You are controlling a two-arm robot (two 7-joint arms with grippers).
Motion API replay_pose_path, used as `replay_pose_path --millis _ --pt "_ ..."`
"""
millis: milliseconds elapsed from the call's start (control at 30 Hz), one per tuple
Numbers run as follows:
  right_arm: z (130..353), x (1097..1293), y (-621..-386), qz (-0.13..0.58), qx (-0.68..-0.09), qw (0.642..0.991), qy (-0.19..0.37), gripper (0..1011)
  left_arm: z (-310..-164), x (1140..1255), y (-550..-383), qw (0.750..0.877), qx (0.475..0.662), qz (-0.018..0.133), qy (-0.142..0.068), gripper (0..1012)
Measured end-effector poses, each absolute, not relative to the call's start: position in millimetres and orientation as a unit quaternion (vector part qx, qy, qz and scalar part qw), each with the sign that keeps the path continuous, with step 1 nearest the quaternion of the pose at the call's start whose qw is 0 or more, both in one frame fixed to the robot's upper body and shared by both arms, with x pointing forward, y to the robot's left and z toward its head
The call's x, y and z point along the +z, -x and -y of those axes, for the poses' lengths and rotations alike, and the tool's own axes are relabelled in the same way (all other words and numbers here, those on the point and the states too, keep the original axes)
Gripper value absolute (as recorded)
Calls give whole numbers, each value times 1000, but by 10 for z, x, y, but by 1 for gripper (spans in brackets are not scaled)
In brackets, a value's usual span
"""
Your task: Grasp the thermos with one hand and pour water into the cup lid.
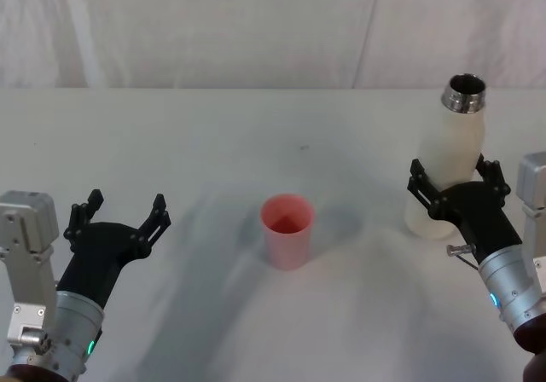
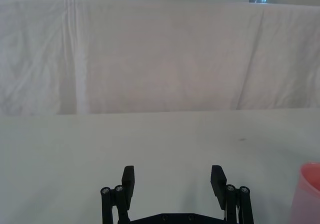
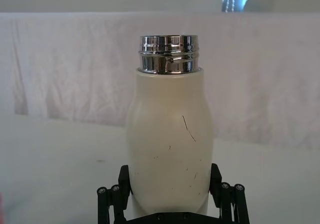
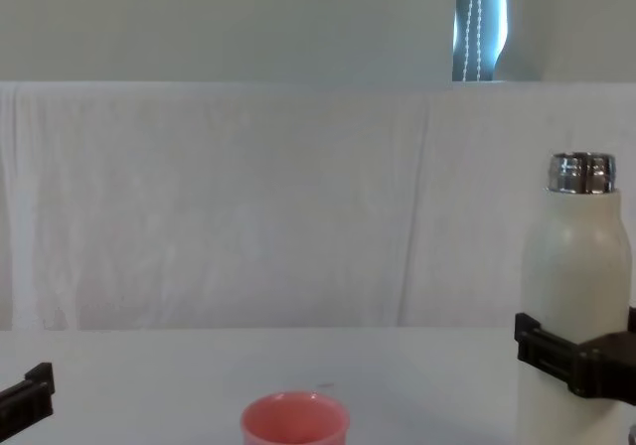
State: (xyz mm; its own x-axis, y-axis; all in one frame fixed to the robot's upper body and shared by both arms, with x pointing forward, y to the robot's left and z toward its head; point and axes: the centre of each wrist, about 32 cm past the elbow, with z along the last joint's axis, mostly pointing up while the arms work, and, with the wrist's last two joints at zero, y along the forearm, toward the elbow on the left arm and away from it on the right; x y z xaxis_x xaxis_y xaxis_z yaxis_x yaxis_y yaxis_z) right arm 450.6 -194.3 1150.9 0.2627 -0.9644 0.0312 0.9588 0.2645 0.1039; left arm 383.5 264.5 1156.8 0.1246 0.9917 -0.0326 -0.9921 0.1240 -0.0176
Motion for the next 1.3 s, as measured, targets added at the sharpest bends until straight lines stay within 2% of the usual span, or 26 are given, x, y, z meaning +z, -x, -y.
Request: replay_pose_path --millis 467,667,1300 --pt "1938 11645 -4532 65 -593 802 -36 951 -2645 11568 -3835 750 662 -6 17 1001" --pt "1930 11719 -4553 87 -578 811 -20 951 -2646 11568 -3835 750 662 -6 17 1001" --pt "1910 11853 -4558 235 -534 811 38 951 -2645 11568 -3835 750 662 -6 17 1001"
